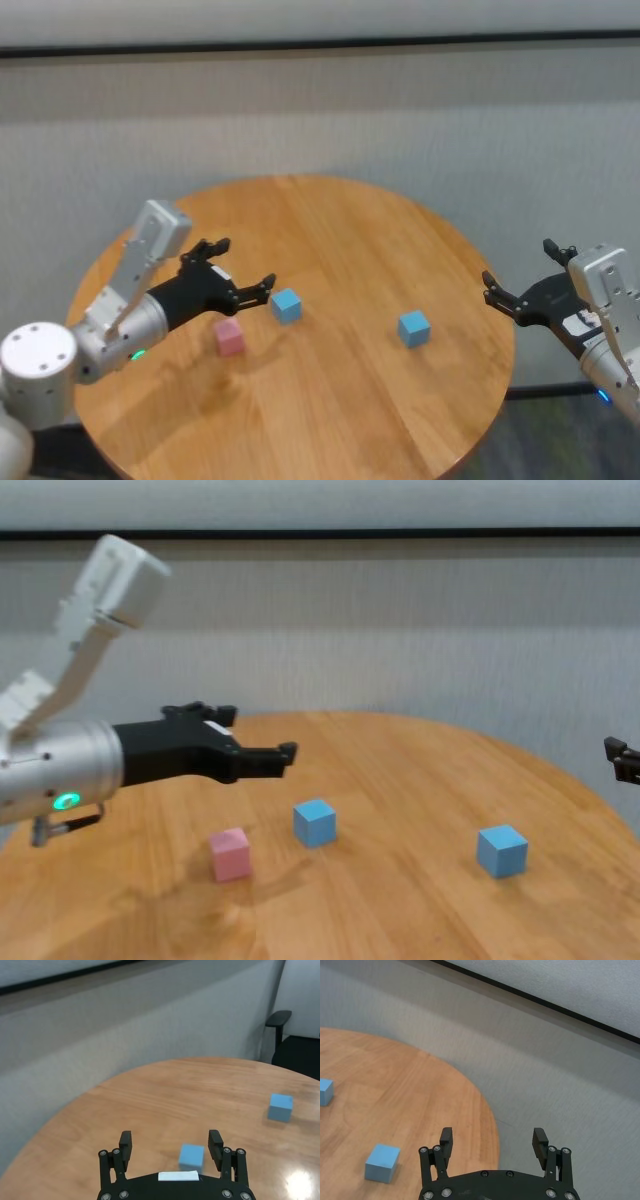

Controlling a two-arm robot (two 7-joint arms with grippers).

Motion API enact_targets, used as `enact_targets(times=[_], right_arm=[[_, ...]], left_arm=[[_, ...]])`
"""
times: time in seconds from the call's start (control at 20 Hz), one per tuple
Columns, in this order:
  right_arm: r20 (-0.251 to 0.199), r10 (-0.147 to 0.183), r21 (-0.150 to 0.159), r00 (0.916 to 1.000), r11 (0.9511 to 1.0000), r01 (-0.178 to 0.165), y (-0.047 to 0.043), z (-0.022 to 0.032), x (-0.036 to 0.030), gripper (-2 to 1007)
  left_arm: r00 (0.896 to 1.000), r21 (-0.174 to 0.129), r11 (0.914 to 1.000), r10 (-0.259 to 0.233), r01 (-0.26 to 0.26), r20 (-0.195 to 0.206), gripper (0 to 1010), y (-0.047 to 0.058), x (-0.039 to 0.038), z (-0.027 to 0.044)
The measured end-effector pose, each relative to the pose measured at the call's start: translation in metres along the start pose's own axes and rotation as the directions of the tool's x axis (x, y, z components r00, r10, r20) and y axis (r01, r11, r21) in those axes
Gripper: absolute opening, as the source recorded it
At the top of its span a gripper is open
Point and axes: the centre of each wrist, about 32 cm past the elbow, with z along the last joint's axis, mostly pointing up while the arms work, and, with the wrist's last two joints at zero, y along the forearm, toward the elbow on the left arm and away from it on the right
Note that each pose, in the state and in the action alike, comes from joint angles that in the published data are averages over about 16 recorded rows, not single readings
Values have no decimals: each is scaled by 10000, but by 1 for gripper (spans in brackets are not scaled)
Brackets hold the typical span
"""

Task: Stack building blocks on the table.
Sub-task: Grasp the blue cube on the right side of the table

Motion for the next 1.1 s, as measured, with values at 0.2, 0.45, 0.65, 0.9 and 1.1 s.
enact_targets(times=[0.2, 0.45, 0.65, 0.9, 1.1], right_arm=[[0, 0, 0, 10000, 10000, 0, 0, 0, 0, 1003], [0, 0, 0, 10000, 10000, 0, 0, 0, 0, 1003], [0, 0, 0, 10000, 10000, 0, 0, 0, 0, 1003], [-205, 7, -45, 9998, 10000, -7, -4, 17, -31, 1003], [-698, 17, -146, 9976, 9999, -27, -15, 48, -90, 1003]], left_arm=[[9998, -133, 9997, 188, -187, 58, 1003, 257, 46, -6], [9989, -168, 9990, 412, -408, 216, 1003, 566, 80, -57], [9980, -154, 9985, 540, -535, 339, 1003, 750, 94, -94], [9970, -140, 9979, 641, -636, 435, 1003, 880, 105, -123], [9967, -134, 9977, 663, -658, 465, 1003, 909, 107, -132]])
